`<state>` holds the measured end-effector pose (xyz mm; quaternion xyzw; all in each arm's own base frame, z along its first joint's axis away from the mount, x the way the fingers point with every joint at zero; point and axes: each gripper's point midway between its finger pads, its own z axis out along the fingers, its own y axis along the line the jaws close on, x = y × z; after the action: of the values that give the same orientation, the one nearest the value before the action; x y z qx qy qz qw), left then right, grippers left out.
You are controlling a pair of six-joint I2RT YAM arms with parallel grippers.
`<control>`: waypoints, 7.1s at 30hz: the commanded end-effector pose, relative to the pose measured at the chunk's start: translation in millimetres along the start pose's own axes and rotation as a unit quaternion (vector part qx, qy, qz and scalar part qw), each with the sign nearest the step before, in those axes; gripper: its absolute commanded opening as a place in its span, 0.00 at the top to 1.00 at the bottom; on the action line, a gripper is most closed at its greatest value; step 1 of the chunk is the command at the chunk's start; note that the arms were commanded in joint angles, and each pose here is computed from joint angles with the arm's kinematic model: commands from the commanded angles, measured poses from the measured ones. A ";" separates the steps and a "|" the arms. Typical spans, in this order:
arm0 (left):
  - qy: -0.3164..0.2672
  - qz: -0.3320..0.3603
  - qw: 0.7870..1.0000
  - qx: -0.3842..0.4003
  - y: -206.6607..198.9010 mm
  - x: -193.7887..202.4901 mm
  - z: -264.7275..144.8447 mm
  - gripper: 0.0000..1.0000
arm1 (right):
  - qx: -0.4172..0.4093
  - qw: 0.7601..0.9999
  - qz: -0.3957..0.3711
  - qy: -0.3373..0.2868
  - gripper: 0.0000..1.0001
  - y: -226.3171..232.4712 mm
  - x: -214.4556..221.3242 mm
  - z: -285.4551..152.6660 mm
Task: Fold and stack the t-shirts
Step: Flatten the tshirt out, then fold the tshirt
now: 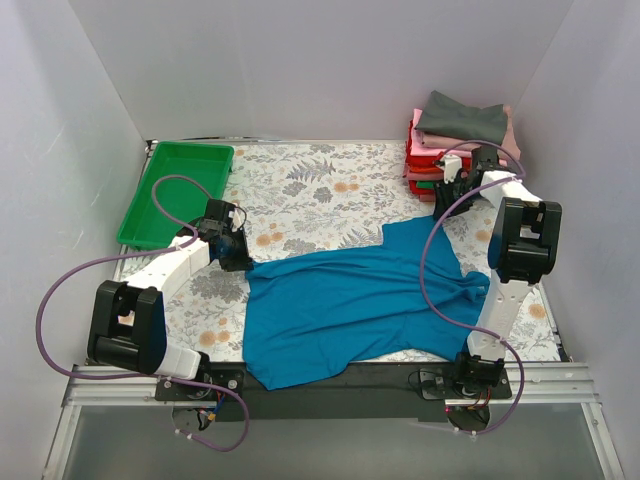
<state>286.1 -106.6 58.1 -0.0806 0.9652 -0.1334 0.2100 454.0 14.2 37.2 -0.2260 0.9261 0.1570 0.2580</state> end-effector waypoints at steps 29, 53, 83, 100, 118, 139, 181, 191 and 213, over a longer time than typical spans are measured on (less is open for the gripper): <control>-0.011 0.002 1.000 0.009 -3.3 -5.9 -3.7 1.00 | -0.032 0.999 0.004 0.038 0.69 13.2 30.6 27.5; -0.101 0.001 0.995 0.014 -15.4 -48.5 -39.1 1.00 | 0.007 0.994 -0.081 -0.072 0.99 47.9 -38.9 -68.9; -0.630 0.045 0.672 0.386 -135.2 -97.4 -548.7 1.00 | 0.393 0.630 -0.317 -0.590 0.99 270.0 -136.6 -668.2; -0.638 0.007 0.702 0.315 -110.0 -115.6 -507.6 1.00 | 0.343 0.702 -0.308 -0.543 0.99 227.0 -176.1 -591.4; -0.437 -0.106 0.890 0.080 -13.0 -128.8 -105.6 1.00 | 0.116 0.913 -0.215 -0.328 0.99 100.6 -126.6 -190.4; -0.378 -0.086 0.922 0.000 19.6 -189.0 -19.5 1.00 | 0.092 0.918 -0.221 -0.316 0.99 98.6 -139.9 -145.4; -0.337 -0.048 0.940 0.019 24.0 -148.4 -23.6 1.00 | 0.042 0.932 -0.217 -0.288 0.99 153.1 -47.3 -164.2; -0.322 -0.056 0.945 0.015 27.9 -134.8 -22.1 1.00 | 0.031 0.936 -0.218 -0.275 0.99 164.1 -18.0 -162.4; -0.262 -0.088 0.961 -0.018 44.7 -91.7 -17.7 1.00 | 0.052 0.943 -0.216 -0.247 0.99 175.3 43.7 -166.3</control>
<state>364.6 -46.7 90.4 -0.1929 0.8691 -0.1161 0.4404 271.2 83.8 182.7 -0.3595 0.7673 0.1084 0.5198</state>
